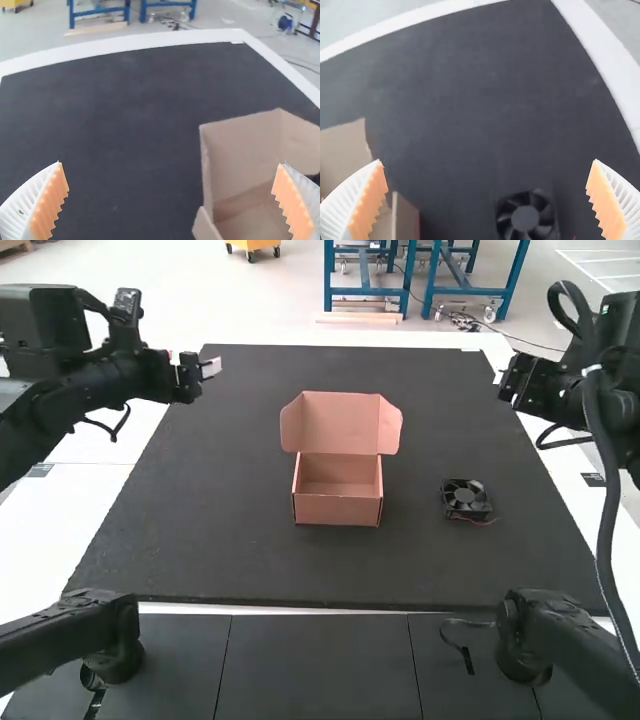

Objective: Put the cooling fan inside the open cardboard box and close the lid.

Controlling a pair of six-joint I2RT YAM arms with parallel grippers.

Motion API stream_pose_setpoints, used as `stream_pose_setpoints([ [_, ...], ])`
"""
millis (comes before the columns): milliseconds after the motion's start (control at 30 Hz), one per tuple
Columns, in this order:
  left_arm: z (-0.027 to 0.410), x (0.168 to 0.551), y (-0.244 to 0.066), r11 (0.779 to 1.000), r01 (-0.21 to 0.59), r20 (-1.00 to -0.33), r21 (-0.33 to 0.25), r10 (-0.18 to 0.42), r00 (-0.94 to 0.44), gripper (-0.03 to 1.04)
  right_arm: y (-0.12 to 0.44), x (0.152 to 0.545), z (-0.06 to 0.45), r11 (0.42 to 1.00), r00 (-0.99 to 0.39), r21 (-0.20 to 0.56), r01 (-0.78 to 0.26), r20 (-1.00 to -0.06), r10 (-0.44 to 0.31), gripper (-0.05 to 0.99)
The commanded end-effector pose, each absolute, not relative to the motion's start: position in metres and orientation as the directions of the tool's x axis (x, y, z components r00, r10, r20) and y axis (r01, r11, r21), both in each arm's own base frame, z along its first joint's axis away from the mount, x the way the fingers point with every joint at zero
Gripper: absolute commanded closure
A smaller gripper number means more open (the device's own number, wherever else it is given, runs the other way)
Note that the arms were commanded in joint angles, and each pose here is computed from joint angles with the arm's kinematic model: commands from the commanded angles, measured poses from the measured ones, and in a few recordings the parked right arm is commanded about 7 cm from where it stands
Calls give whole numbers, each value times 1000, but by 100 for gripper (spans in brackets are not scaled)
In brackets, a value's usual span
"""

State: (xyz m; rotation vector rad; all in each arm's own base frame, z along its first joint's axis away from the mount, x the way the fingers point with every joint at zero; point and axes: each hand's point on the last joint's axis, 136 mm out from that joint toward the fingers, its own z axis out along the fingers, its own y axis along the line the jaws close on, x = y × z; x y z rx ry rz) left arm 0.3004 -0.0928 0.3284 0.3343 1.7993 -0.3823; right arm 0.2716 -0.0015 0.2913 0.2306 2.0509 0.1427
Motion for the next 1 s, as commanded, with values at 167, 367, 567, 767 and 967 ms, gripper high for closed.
stream_pose_setpoints([
  [167, 274, 286, -136, 864, 493, -918, -97, 113, -379, 5, -12, 302, 258, 961, -614, 191, 200, -740, 275, 2],
  [367, 251, 258, -164, 816, 567, -849, -114, 216, -482, 5, -21, 323, 241, 980, -696, 95, 172, -692, 189, 3],
  [567, 268, 243, -181, 776, 622, -849, -105, 256, -462, 5, -27, 335, 203, 990, -768, 36, 138, -627, 130, 2],
  [767, 267, 252, -171, 810, 580, -852, -82, 245, -462, 5, -32, 335, 157, 991, -848, 14, 135, -516, 123, 2],
  [967, 256, 258, -162, 824, 567, -846, 4, 305, -438, 5, -39, 341, 132, 992, -889, -21, 121, -447, 99, 3],
])
